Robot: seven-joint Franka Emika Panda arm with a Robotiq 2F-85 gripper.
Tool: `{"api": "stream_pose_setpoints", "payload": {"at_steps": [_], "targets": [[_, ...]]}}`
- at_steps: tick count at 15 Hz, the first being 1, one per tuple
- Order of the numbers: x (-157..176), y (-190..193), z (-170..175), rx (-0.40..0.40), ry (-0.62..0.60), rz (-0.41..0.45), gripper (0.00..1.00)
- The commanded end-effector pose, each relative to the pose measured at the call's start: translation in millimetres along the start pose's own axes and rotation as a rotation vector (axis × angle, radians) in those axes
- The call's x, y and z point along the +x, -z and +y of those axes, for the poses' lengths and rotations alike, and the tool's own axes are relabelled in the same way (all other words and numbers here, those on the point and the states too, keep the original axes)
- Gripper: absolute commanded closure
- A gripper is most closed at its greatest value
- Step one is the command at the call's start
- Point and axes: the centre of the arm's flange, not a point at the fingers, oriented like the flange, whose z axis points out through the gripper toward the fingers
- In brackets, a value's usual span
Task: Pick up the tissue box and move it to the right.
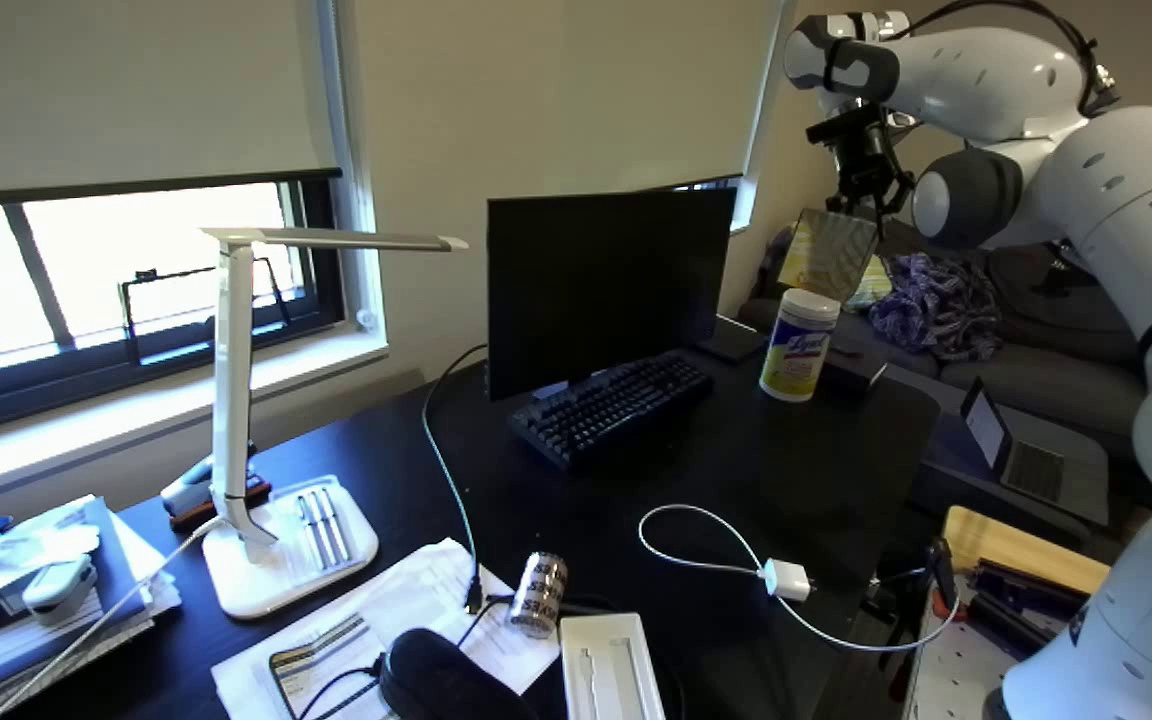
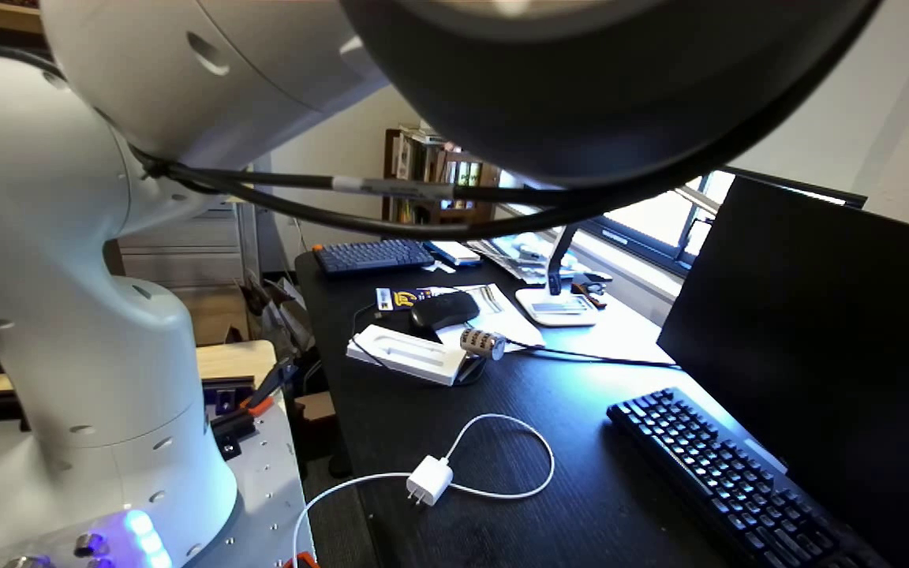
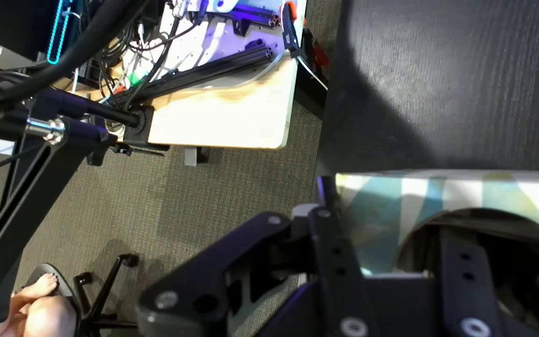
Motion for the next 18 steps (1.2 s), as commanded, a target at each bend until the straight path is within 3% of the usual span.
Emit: {"api": "stream_pose_setpoints", "payload": {"at_steps": [1, 6, 10, 12, 16, 17, 18], "targets": [[32, 34, 5, 0.078, -0.037, 0.005, 0.98], [86, 45, 10, 0.139, -0.142, -0.032, 0.98], [115, 38, 5, 0.139, -0.185, -0.063, 0.97], [118, 33, 0, 0.134, -0.197, -0.081, 0.93], [115, 30, -1, 0.118, -0.190, -0.120, 0.97], [115, 30, -1, 0.117, -0.187, -0.115, 0.72], [114, 30, 0, 0.119, -0.183, -0.117, 0.89]]}}
